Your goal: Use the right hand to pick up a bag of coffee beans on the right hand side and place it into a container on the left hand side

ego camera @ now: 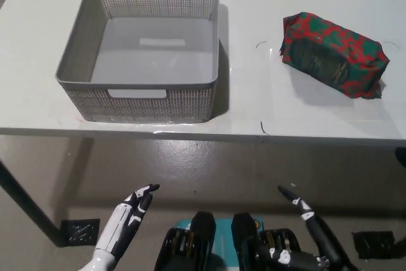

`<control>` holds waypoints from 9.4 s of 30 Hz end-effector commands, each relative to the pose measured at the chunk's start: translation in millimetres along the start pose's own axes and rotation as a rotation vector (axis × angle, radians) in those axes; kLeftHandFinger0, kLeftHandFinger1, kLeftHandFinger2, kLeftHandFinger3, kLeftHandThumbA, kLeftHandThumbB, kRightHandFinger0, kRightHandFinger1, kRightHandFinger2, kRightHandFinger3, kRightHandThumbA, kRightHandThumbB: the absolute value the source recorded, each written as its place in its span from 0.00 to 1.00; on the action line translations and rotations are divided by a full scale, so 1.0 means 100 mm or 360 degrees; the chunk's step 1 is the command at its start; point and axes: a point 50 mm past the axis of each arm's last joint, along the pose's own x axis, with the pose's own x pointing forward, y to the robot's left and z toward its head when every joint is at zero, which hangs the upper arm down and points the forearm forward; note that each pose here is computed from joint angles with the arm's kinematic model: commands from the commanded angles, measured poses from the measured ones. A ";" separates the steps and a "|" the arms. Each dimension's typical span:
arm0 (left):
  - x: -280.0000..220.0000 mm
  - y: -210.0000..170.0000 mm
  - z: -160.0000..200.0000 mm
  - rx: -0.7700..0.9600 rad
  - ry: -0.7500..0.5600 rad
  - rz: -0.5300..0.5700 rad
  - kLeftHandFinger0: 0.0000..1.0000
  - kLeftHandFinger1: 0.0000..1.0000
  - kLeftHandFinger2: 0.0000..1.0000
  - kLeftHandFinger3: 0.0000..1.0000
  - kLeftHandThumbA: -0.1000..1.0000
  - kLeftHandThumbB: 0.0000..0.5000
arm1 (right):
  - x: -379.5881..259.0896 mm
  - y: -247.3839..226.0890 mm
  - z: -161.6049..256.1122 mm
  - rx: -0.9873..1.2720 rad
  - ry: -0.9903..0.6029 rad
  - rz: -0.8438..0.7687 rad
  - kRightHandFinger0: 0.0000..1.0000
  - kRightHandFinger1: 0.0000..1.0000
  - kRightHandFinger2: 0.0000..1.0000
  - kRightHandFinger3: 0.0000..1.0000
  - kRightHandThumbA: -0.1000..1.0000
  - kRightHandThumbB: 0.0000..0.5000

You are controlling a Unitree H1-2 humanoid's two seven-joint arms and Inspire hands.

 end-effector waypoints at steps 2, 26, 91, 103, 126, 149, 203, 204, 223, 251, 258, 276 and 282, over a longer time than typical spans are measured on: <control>0.04 0.10 0.16 0.0042 -0.0139 0.0019 1.00 1.00 1.00 1.00 1.00 0.72 | -0.06 -0.39 0.39 -0.0122 -0.0156 -0.0261 1.00 1.00 1.00 1.00 1.00 0.62; -0.28 0.19 0.01 0.0042 -0.0057 0.0065 1.00 1.00 1.00 1.00 1.00 0.77 | 0.91 -2.68 1.68 -0.0710 -0.0129 -0.0741 1.00 1.00 1.00 1.00 0.87 0.82; -0.25 0.21 0.05 0.0025 -0.0088 0.0035 1.00 1.00 1.00 1.00 1.00 0.76 | 2.85 -2.52 1.29 -0.1398 0.0796 0.0292 1.00 1.00 1.00 1.00 0.88 1.00; -0.19 0.27 0.09 0.0018 -0.0124 0.0023 1.00 1.00 1.00 1.00 1.00 0.70 | 2.56 -1.86 0.39 -0.1381 0.0975 0.0497 1.00 1.00 1.00 1.00 0.84 1.00; -0.13 0.29 0.12 0.0034 -0.0142 0.0009 1.00 1.00 1.00 1.00 1.00 0.68 | 2.51 -1.81 0.44 -0.1110 0.0275 -0.0273 0.18 0.58 0.92 1.00 0.00 0.20; -0.20 0.26 0.05 0.0030 -0.0102 -0.0014 1.00 1.00 1.00 1.00 1.00 0.66 | 3.09 -2.37 2.28 -0.0945 -0.0487 -0.0693 0.06 0.57 0.92 1.00 0.00 0.31; -0.04 -0.02 0.19 0.0154 -0.0132 -0.0300 1.00 0.85 1.00 1.00 1.00 0.79 | 3.52 -0.69 3.54 -0.0855 -0.0346 0.0088 1.00 1.00 1.00 1.00 0.97 0.87; -0.04 -0.02 0.19 0.0155 -0.0131 -0.0303 1.00 0.85 1.00 1.00 1.00 0.79 | 3.51 -0.71 3.52 -0.0860 -0.0343 0.0096 1.00 1.00 1.00 1.00 0.99 0.88; -0.02 0.12 0.18 0.0178 -0.0124 -0.0243 1.00 0.79 0.97 1.00 1.00 0.82 | 2.33 -2.36 4.11 -0.0795 -0.0880 -0.0236 1.00 1.00 1.00 1.00 1.00 0.78; -0.31 0.04 -0.01 0.0103 -0.0038 -0.0163 1.00 1.00 1.00 1.00 1.00 0.87 | 0.05 -1.27 1.54 0.0304 -0.0748 -0.0249 1.00 1.00 1.00 1.00 1.00 0.57; -0.62 0.03 -0.16 0.0073 0.0037 -0.0105 1.00 1.00 1.00 1.00 1.00 0.90 | -0.06 -0.35 0.89 0.0662 -0.0401 -0.0050 1.00 1.00 1.00 1.00 1.00 0.64; -0.63 0.05 -0.20 0.0073 0.0067 -0.0093 1.00 1.00 1.00 1.00 1.00 0.80 | -0.22 0.31 0.16 0.0768 -0.0107 0.0070 1.00 1.00 1.00 1.00 1.00 0.44; -0.52 0.04 -0.18 0.0094 0.0033 -0.0108 1.00 1.00 1.00 1.00 1.00 0.84 | -0.25 0.25 0.12 0.0767 -0.0086 0.0016 1.00 1.00 1.00 1.00 1.00 0.43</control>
